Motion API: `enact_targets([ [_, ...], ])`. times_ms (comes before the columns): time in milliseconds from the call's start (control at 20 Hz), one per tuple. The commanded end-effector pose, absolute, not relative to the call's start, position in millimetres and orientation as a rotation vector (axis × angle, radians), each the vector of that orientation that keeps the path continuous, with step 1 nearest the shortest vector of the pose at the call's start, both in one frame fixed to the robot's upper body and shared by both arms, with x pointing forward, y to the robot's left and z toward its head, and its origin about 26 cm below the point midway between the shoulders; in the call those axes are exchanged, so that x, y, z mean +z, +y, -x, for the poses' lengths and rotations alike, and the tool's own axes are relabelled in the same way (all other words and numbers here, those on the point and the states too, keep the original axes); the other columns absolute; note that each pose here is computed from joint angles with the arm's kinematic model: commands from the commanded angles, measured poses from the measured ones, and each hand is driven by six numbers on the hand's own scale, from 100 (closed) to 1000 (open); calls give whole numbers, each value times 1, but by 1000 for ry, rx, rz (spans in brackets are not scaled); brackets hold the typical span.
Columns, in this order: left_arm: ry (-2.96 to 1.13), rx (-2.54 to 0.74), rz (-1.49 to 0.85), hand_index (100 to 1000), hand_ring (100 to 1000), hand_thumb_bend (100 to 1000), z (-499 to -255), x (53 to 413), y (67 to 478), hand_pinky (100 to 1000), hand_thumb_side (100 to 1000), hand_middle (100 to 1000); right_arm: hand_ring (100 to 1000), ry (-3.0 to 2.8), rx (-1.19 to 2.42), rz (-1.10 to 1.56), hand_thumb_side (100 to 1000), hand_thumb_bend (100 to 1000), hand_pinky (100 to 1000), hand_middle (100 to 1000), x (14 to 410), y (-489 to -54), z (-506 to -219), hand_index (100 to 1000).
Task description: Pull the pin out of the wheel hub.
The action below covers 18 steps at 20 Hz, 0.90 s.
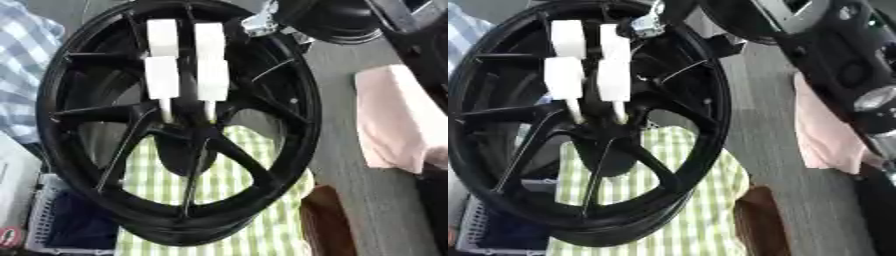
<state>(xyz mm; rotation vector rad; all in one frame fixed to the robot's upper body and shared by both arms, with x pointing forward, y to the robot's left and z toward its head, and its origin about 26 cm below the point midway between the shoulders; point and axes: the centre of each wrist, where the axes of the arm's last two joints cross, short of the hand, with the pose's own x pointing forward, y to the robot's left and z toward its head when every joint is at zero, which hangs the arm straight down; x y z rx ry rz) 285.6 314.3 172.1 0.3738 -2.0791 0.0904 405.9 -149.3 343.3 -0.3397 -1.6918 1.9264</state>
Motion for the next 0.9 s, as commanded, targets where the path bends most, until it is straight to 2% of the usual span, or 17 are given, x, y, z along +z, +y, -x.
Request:
enact_targets([
  [50,-2106,71,-373,783,648,100,-285,181,314,717,776,626,829,-1708,1906,398,511,337,888,778,349,-148,-409,838],
  [900,-2113,86,-367,781,641,100,-286,183,314,716,775,621,835,-1675,1887,474,499,372,885,787,334,-158,-425,839],
])
